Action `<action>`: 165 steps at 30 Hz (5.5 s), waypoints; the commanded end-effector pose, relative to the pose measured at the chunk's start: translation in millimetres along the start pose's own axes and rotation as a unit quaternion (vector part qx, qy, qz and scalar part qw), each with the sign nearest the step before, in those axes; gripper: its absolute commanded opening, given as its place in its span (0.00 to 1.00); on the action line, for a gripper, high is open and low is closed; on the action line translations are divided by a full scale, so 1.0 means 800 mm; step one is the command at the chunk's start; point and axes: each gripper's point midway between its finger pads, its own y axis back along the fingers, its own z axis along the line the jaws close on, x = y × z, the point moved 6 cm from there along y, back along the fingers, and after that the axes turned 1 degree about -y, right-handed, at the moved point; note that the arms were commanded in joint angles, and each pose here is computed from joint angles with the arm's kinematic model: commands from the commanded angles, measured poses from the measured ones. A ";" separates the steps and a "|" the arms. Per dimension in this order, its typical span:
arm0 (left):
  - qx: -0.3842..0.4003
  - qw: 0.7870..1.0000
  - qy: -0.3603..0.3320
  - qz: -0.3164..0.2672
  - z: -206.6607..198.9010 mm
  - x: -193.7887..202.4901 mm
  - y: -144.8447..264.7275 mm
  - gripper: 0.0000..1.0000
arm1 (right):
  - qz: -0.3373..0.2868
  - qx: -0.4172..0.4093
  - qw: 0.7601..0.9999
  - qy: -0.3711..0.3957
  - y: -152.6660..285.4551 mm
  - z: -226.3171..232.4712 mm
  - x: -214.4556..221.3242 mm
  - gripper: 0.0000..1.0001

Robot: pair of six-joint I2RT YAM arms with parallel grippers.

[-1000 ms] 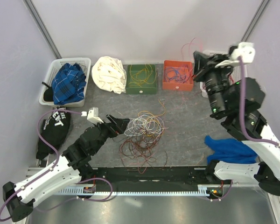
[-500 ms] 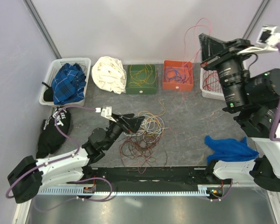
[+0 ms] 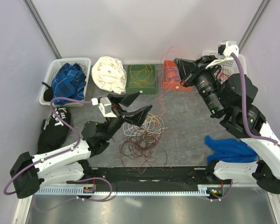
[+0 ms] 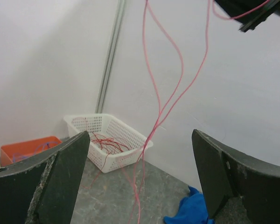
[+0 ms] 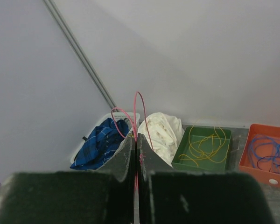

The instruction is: Untangle the cables

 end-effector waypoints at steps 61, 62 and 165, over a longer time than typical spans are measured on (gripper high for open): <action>-0.006 0.993 -0.030 0.117 -0.059 -0.173 -0.141 0.02 | 0.109 -0.177 0.978 -0.008 0.032 -0.003 0.174 0.68; -0.009 0.992 -0.031 0.119 -0.058 -0.172 -0.141 0.02 | 0.109 -0.190 0.976 -0.011 0.031 0.001 0.179 0.69; 0.063 0.983 0.005 0.171 -0.092 -0.188 -0.156 0.02 | 0.057 -0.116 0.988 0.082 -0.015 -0.032 0.237 0.81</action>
